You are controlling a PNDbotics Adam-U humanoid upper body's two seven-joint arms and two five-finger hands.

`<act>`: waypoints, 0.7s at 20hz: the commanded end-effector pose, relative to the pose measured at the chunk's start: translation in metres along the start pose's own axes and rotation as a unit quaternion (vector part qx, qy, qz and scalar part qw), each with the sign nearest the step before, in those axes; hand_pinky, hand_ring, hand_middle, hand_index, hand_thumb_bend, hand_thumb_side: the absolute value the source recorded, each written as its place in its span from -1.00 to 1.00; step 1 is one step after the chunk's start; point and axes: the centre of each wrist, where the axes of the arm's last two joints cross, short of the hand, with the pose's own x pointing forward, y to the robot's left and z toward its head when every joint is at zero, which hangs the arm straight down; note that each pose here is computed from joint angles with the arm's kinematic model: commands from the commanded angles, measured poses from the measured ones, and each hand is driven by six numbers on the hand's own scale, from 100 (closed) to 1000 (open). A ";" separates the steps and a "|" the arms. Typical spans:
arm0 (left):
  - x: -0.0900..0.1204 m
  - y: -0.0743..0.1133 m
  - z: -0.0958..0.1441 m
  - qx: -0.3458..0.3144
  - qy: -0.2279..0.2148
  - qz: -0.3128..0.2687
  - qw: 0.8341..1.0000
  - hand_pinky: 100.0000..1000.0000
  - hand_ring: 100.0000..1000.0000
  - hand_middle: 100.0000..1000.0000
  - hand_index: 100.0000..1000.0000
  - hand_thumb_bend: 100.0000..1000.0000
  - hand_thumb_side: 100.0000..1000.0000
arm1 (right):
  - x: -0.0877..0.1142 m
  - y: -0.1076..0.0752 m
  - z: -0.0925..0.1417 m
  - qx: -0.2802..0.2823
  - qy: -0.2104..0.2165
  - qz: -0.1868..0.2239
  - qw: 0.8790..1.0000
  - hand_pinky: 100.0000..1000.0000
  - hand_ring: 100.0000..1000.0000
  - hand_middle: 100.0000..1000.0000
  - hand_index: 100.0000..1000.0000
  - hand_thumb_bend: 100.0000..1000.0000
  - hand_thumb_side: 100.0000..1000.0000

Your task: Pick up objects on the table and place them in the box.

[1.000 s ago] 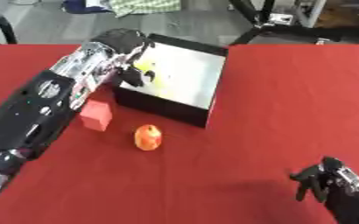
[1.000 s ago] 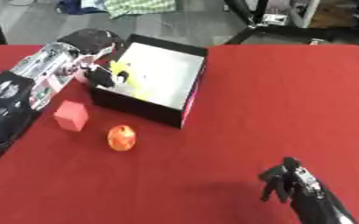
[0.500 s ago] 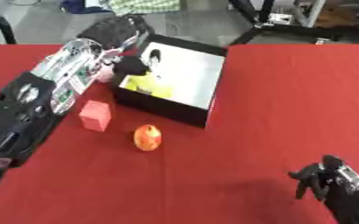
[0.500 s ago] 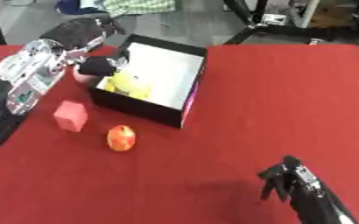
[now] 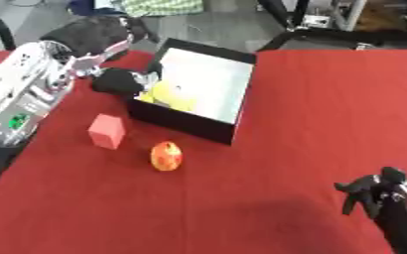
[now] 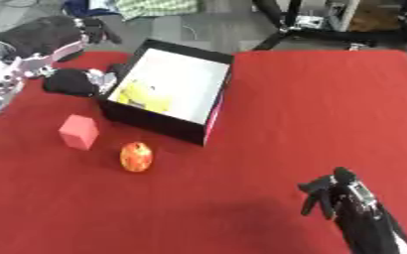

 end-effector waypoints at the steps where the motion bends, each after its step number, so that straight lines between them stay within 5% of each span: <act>1: -0.008 0.021 0.028 -0.005 0.000 -0.025 1.000 0.68 0.53 0.61 0.80 -0.95 0.47 | 0.008 -0.004 -0.001 0.000 -0.012 0.011 1.000 0.70 -0.30 -0.78 0.02 -1.00 1.00; 5: -0.023 0.013 0.045 -0.065 -0.005 -0.048 0.997 0.69 0.54 0.61 0.81 -0.72 0.56 | 0.007 -0.004 -0.001 -0.003 -0.010 0.013 1.000 0.70 -0.29 -0.78 0.02 -1.00 1.00; 14: -0.036 -0.029 0.050 -0.221 0.024 -0.019 0.975 0.70 0.58 0.67 0.88 -0.54 0.75 | 0.006 -0.004 0.000 -0.001 -0.006 0.014 1.000 0.70 -0.29 -0.78 0.02 -1.00 1.00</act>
